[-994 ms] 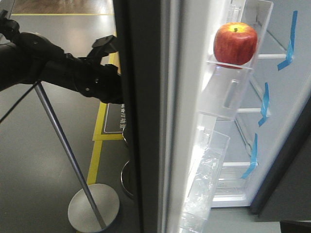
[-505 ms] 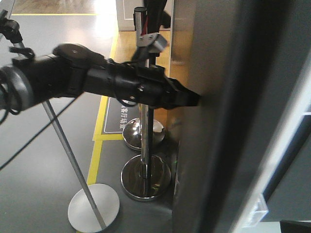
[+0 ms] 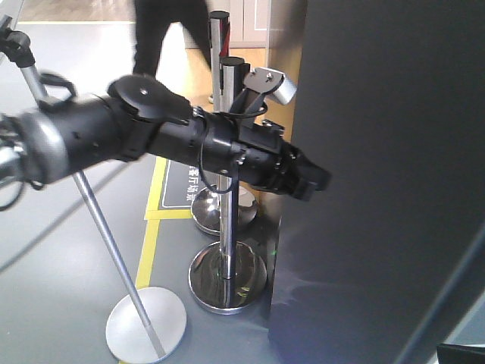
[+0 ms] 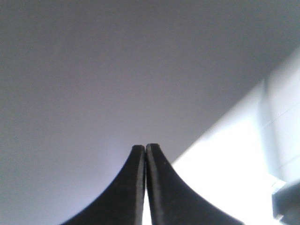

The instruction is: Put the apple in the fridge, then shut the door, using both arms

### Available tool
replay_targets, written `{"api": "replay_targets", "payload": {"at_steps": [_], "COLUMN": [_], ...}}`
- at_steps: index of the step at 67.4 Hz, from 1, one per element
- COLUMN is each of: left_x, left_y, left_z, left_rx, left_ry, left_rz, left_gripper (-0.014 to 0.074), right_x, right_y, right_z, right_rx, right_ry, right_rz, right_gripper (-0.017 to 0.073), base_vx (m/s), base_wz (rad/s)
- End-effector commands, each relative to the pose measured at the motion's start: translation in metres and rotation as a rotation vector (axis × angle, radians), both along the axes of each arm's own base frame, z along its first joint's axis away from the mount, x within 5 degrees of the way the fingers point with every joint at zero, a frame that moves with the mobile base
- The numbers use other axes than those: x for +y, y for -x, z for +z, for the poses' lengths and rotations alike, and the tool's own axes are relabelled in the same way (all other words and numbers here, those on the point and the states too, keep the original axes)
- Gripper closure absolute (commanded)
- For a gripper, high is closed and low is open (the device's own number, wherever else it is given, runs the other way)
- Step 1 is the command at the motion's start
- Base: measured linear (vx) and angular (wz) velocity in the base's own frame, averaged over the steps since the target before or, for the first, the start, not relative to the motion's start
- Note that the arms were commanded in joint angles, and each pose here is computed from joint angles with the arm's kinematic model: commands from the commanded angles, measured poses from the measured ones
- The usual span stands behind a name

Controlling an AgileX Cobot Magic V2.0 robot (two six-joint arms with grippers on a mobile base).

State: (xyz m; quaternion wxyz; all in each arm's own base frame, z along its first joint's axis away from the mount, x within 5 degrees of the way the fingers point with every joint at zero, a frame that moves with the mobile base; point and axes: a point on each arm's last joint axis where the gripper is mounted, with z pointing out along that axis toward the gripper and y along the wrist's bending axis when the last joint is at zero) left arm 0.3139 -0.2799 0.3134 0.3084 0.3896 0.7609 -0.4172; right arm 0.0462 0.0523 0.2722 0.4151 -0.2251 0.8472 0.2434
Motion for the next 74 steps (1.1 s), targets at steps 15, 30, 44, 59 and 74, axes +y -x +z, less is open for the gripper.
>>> {"api": "replay_targets", "payload": {"at_steps": [15,30,44,59,74], "left_x": [0.060,0.100,0.127,0.148,0.151], "left_y": [0.042,0.083,0.110,0.118,0.117], "left_z": [0.055,0.048,0.032,0.023,0.023], "left_rx": [-0.203,-0.310,-0.312,-0.298,-0.283], "left_ry": [-0.083,-0.109,-0.176,-0.277,-0.291], "left_rz": [0.293,0.384,0.451,0.560,0.604], "left_gripper": [0.0600,0.0600,0.0600,0.0600,0.0600], "right_x": [0.001,0.001,0.001,0.002,0.001], "right_y": [-0.004,-0.004,-0.003,-0.004,-0.004], "right_z": [0.011,0.011,0.012,0.013,0.013], "right_rx": [-0.049,-0.049,-0.046,-0.050,-0.050], "right_ry": [-0.046,-0.046,-0.056,-0.071,-0.066], "right_rz": [-0.026,-0.026,-0.024,-0.028,-0.027], "right_gripper": [-0.0031,-0.0031,-0.0031,-0.0031,-0.0031], "base_vx": [0.00,0.00,0.00,0.00,0.00], "base_wz": [0.00,0.00,0.00,0.00,0.00]}}
